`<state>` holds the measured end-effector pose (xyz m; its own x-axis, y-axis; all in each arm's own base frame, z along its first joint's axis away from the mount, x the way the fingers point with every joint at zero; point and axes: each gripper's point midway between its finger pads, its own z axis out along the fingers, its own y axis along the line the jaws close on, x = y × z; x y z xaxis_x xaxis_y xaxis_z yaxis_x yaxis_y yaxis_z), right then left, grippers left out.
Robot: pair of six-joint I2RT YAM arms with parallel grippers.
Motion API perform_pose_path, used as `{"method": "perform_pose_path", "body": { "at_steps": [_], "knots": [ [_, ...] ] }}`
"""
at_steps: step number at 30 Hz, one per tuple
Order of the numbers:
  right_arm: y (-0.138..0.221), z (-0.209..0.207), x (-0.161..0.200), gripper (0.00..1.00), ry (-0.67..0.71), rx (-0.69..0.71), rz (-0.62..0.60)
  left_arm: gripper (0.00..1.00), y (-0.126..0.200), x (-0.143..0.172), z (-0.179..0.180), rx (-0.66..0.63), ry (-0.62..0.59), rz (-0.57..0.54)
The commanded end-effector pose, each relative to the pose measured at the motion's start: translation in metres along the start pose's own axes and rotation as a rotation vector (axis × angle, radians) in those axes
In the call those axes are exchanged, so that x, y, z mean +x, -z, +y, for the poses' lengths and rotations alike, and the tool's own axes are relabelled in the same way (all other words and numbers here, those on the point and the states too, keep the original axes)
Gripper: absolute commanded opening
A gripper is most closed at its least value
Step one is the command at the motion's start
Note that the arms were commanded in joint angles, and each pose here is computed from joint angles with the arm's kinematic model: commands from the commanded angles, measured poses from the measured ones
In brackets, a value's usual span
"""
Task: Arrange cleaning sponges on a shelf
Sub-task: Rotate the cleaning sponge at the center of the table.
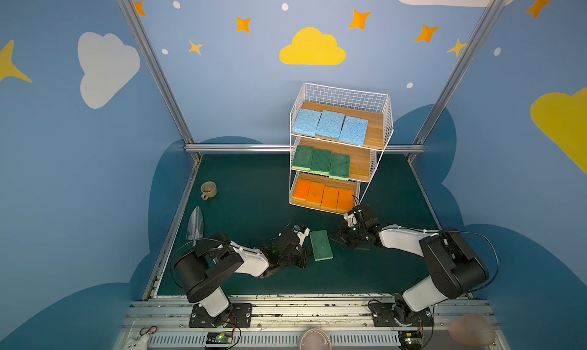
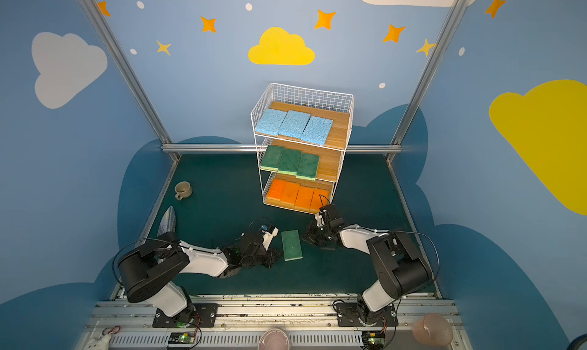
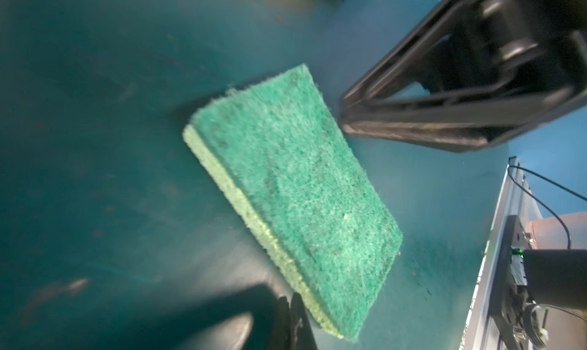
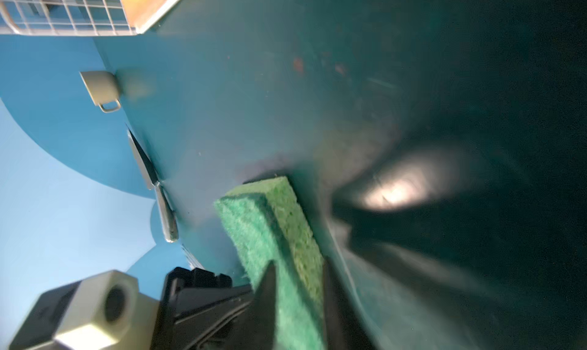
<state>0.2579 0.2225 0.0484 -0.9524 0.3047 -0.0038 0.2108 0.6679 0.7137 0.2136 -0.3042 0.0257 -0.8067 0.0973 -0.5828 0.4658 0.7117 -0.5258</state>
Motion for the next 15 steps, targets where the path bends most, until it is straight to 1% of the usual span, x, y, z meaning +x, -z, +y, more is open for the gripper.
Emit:
{"method": "perform_pose_path", "body": {
  "at_steps": [1,3,6,9,10,12,14,15],
  "knots": [
    [0.025,-0.008,0.009,0.41,0.010,0.038,-0.013,0.06,0.013,-0.009,0.007,-0.053,-0.002,-0.035],
    [0.037,-0.009,0.018,0.46,0.009,0.041,-0.020,0.15,0.019,-0.013,0.009,-0.072,-0.009,-0.050],
    [0.046,-0.009,0.039,0.51,-0.039,0.004,-0.006,0.35,0.026,-0.020,0.012,-0.103,-0.007,-0.074],
    [0.044,-0.009,0.062,0.56,-0.100,-0.059,-0.002,0.59,0.034,-0.029,0.016,-0.136,0.011,-0.116],
    [0.043,-0.007,0.068,0.56,-0.101,-0.074,-0.002,0.65,0.036,-0.032,0.018,-0.142,0.013,-0.127],
    [0.042,-0.006,0.077,0.58,-0.038,-0.046,-0.014,0.74,0.040,-0.036,0.021,-0.153,0.020,-0.140],
    [0.045,-0.009,0.082,0.59,0.081,0.050,-0.045,0.79,0.044,-0.039,0.023,-0.161,0.025,-0.147],
    [0.047,-0.010,0.083,0.58,0.140,0.096,-0.050,0.81,0.047,-0.040,0.025,-0.168,0.031,-0.150]
  ]
}}
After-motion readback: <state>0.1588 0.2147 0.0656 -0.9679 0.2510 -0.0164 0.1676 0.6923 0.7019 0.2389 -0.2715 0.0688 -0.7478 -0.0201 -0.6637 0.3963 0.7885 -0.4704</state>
